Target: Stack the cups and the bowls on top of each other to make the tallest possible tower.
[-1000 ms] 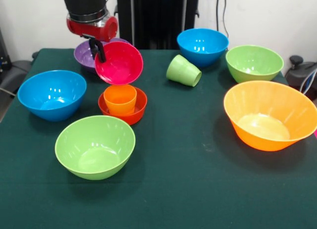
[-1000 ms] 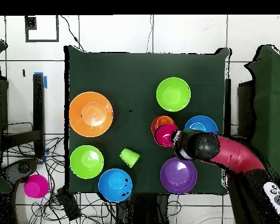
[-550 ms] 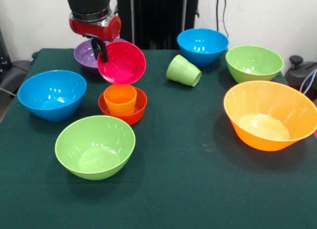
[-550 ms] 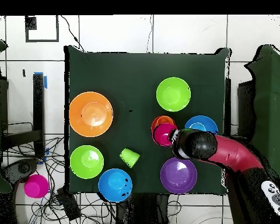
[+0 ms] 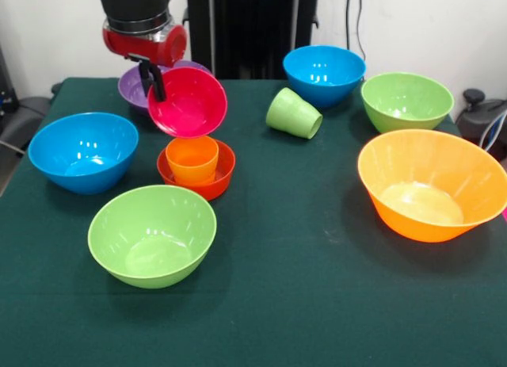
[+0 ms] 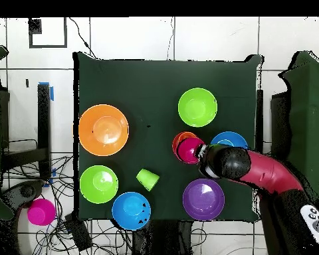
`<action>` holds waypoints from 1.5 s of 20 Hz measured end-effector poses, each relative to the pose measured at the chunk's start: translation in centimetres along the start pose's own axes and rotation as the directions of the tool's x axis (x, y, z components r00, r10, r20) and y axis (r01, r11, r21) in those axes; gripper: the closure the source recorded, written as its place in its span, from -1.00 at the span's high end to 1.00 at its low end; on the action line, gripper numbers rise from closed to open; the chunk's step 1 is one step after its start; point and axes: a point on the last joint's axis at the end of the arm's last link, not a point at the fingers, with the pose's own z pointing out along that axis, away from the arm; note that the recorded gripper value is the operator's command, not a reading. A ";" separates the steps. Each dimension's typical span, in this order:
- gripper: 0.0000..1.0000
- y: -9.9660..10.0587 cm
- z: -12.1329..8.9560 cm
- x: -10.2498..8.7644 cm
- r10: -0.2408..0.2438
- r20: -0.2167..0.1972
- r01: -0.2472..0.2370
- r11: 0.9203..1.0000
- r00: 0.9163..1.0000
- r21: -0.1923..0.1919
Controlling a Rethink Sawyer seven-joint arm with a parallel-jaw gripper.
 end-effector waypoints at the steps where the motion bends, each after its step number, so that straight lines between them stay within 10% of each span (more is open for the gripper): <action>1: -1.00 0.0 -0.1 -0.2 0.001 0.001 -0.001 1.000 1.000 0.001; 30: -1.00 3.1 -1.6 -2.6 -0.049 0.010 0.048 0.999 0.999 0.024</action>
